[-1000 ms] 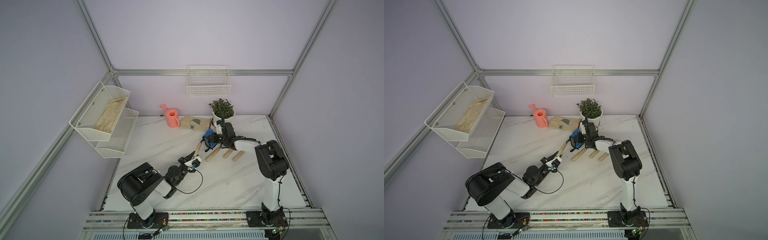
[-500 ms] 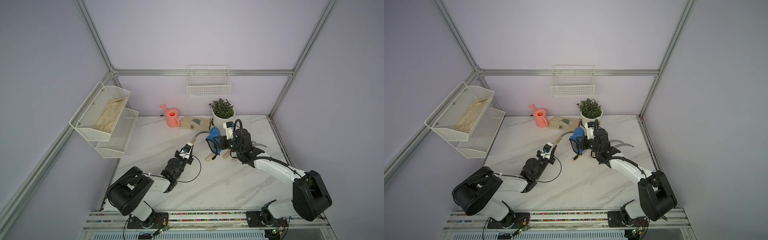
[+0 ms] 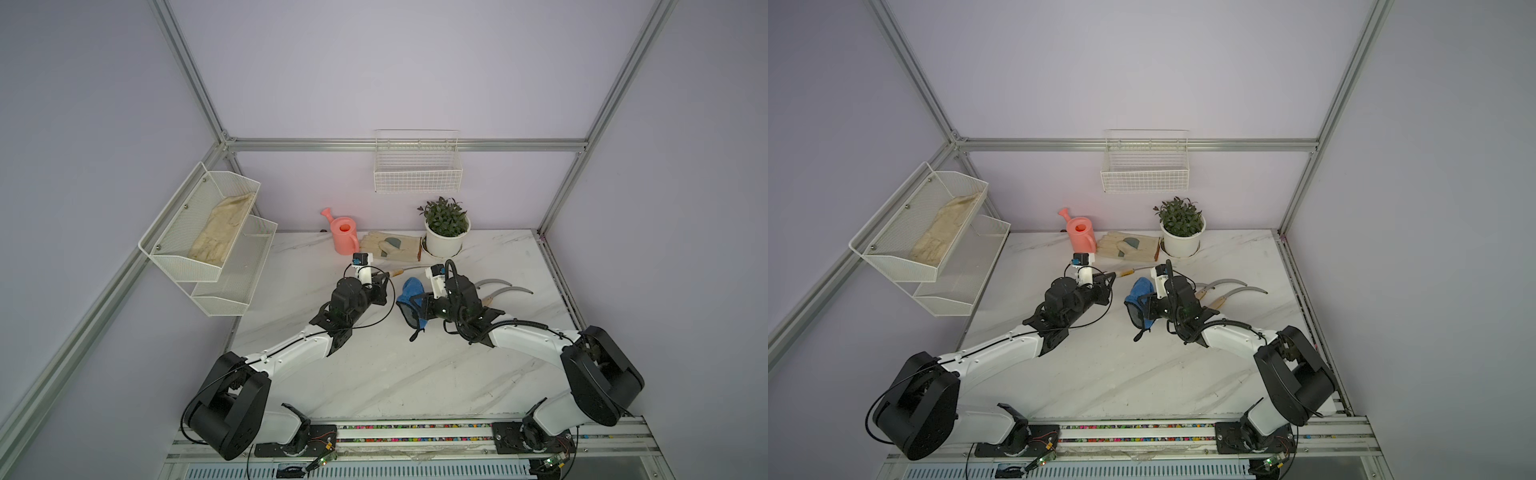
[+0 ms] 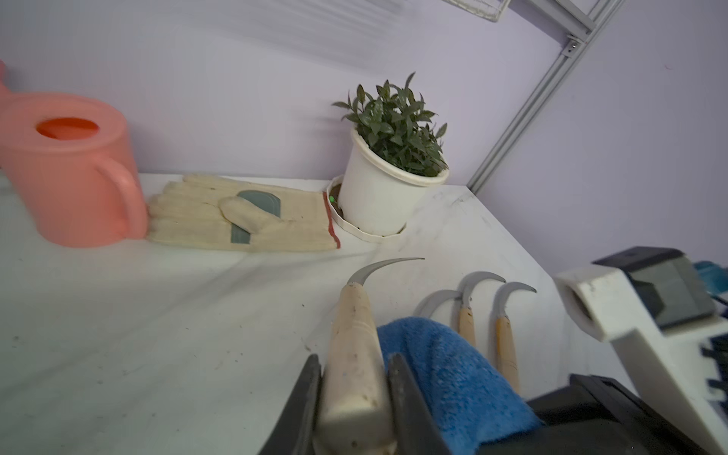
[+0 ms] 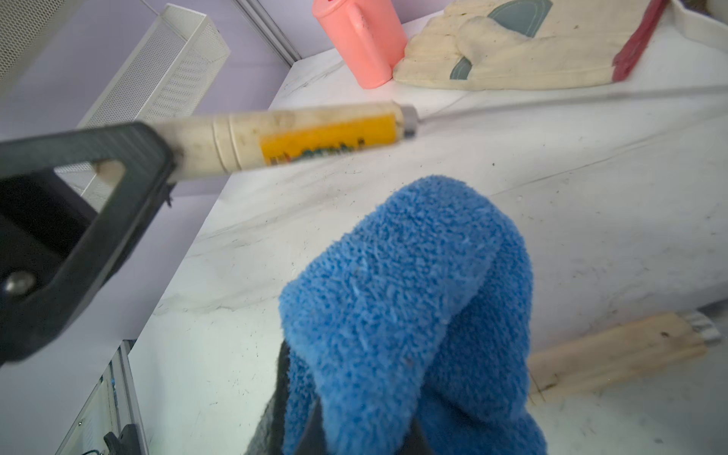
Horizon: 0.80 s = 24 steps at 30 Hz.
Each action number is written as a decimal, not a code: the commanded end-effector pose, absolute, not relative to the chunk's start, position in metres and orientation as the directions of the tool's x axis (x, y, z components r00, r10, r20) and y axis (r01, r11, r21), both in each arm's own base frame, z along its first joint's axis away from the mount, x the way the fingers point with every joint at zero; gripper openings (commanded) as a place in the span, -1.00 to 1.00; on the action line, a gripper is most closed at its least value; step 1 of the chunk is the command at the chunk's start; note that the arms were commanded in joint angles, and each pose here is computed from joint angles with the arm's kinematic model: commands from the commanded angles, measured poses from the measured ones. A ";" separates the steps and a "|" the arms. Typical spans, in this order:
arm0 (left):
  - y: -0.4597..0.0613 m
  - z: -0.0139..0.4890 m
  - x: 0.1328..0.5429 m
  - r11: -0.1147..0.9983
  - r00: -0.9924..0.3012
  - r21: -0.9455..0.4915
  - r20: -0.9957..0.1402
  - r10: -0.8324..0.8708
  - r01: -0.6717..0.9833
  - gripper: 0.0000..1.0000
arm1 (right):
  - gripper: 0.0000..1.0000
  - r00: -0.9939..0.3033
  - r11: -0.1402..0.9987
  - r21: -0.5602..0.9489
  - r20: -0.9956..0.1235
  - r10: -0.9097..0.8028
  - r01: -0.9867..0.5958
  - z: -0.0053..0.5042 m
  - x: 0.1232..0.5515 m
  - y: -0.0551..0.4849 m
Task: Wipe small sickles with rags
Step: Adjust the small sickle.
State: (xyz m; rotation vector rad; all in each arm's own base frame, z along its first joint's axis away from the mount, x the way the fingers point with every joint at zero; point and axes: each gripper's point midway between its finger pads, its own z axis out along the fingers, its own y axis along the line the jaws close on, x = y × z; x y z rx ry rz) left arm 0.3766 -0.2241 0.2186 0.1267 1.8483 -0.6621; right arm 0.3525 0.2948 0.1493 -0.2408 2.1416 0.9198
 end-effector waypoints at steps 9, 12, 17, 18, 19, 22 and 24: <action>-0.248 0.240 0.330 0.630 -0.510 -0.577 -0.801 -0.313 0.520 -1.00 | -1.00 -0.574 0.752 0.505 -0.792 0.210 -0.423 0.170 0.416 0.320; -0.246 0.231 0.325 0.635 -0.524 -0.578 -0.796 -0.301 0.513 -1.00 | -1.00 -0.555 0.749 0.498 -0.805 0.212 -0.437 0.180 0.422 0.323; -0.250 0.214 0.316 0.620 -0.565 -0.587 -0.781 -0.266 0.520 -1.00 | -1.00 -0.534 0.751 0.483 -0.820 0.207 -0.451 0.192 0.427 0.326; -0.249 0.209 0.315 0.623 -0.573 -0.589 -0.777 -0.261 0.514 -1.00 | -1.00 -0.530 0.749 0.481 -0.823 0.207 -0.455 0.195 0.427 0.326; -0.249 0.204 0.315 0.627 -0.580 -0.588 -0.774 -0.254 0.510 -1.00 | -1.00 -0.527 0.747 0.480 -0.825 0.206 -0.459 0.198 0.426 0.326; -0.250 0.189 0.314 0.639 -0.600 -0.585 -0.765 -0.233 0.499 -1.00 | -1.00 -0.519 0.752 0.473 -0.830 0.205 -0.459 0.203 0.427 0.325; -0.252 0.184 0.313 0.641 -0.610 -0.585 -0.761 -0.222 0.496 -1.00 | -1.00 -0.524 0.752 0.472 -0.828 0.199 -0.461 0.202 0.428 0.327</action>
